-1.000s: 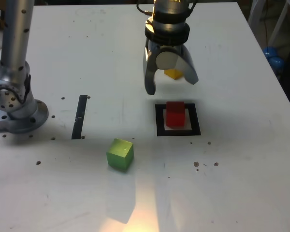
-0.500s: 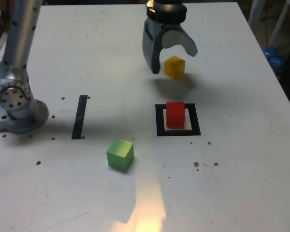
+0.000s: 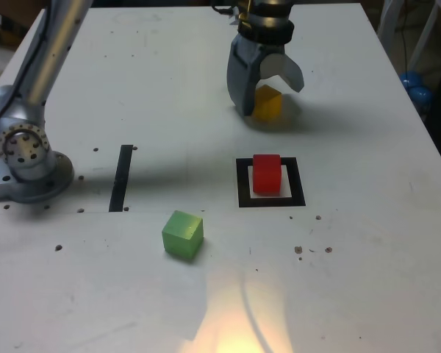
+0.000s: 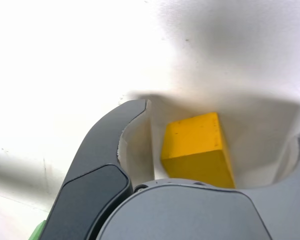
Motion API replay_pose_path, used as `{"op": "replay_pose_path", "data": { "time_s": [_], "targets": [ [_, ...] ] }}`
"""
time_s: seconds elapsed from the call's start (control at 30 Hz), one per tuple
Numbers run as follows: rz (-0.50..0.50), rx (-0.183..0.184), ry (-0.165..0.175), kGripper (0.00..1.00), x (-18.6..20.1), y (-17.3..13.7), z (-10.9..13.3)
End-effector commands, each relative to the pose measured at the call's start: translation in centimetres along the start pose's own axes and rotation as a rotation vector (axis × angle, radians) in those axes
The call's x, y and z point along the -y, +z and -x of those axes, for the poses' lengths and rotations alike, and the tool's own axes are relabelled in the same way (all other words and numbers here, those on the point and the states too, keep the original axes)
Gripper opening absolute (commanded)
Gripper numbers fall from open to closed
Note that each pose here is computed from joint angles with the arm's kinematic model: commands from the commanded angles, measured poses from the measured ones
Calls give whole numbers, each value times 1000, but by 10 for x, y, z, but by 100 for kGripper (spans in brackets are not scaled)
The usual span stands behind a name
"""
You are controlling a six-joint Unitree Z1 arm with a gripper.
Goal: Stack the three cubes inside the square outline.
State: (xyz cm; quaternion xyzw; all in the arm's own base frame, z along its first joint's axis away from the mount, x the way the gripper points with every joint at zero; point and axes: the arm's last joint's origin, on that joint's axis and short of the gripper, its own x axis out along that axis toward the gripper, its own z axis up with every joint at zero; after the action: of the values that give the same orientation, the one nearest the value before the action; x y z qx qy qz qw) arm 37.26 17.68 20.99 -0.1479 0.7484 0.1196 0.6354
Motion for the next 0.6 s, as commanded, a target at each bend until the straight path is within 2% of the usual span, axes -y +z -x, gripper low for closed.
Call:
{"op": "replay_pose_path", "data": {
  "time_s": [0.0, 0.17, 0.27, 0.57],
  "targets": [
    [2, -6, -1, 81, 0, 2, 0],
    [11, -2, 9, 48, -1, 5, 2],
    [12, 10, 16, 35, -1, 6, 4],
    [9, 8, 17, 32, 0, 5, 4]
  ]
}}
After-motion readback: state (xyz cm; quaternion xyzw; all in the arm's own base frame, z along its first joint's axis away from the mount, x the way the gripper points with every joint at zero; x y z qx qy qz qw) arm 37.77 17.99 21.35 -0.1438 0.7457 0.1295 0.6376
